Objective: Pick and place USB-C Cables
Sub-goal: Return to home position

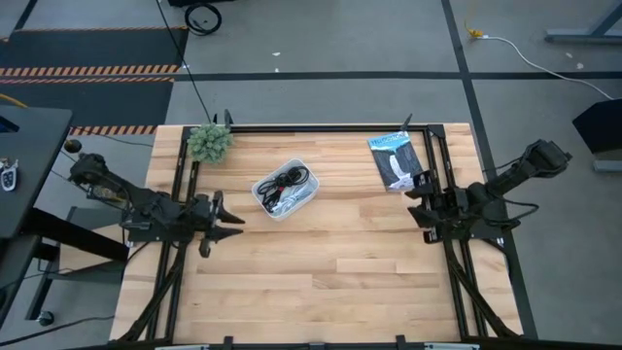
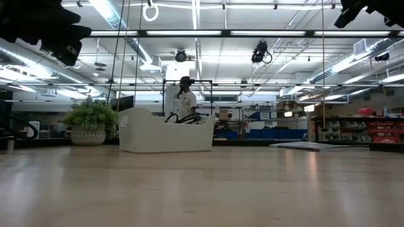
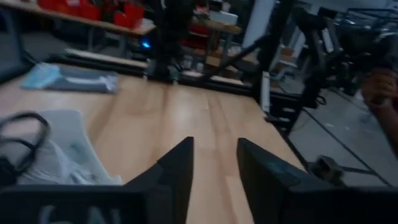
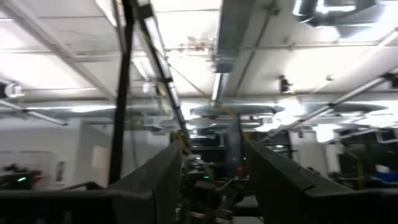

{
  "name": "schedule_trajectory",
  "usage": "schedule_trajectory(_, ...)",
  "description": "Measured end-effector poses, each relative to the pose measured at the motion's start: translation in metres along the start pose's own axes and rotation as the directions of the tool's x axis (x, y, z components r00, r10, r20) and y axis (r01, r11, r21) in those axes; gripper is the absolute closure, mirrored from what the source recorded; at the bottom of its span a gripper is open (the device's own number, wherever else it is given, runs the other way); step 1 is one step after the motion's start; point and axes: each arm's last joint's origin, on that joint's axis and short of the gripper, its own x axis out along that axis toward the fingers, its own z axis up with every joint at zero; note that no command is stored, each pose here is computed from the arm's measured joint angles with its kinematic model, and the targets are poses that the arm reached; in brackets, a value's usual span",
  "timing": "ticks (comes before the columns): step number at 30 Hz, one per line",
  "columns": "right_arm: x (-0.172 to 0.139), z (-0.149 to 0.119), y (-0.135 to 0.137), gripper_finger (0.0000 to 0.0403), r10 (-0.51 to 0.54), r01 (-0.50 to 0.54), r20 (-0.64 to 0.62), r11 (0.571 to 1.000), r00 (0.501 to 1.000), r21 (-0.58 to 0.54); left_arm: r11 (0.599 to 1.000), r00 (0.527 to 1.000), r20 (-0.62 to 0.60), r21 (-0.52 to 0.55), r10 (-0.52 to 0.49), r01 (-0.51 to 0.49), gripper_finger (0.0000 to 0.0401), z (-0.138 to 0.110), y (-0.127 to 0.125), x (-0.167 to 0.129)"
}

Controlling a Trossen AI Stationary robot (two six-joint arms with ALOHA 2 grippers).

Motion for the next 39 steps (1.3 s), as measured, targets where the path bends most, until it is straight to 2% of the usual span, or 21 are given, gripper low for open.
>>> schedule_trajectory(6,0.003,-0.01,-0.01,0.022,0.084,-0.082,-0.04,0.996,0.996,0.047,0.996,0.997,0.022,0.029,0.078,-0.078,0.0349,0.004,0.015,0.005)
schedule_trajectory(10,0.005,-0.014,-0.017,0.022,0.093,-0.087,-0.068,0.992,0.993,0.088,0.995,0.995,0.024,0.02,0.095,-0.095,0.0392,0.007,0.026,0.007)
schedule_trajectory(15,0.005,-0.016,-0.021,0.022,0.081,-0.071,-0.081,0.991,0.993,0.113,0.986,0.986,0.023,0.014,0.168,-0.168,0.0385,0.008,0.037,0.007)
schedule_trajectory(19,0.005,-0.016,-0.021,0.022,0.081,-0.072,-0.079,0.992,0.994,0.105,0.983,0.983,-0.012,0.023,0.184,-0.184,0.0389,0.005,0.039,0.007)
schedule_trajectory(33,0.004,-0.02,-0.021,0.022,0.085,-0.075,-0.129,0.994,0.988,0.085,0.993,0.989,-0.087,0.031,0.118,-0.116,0.0395,-0.005,0.025,0.006)
schedule_trajectory(39,0.004,-0.02,-0.021,0.022,0.086,-0.075,-0.134,0.994,0.987,0.084,0.995,0.991,-0.09,0.033,0.094,-0.092,0.0394,-0.025,0.027,0.007)
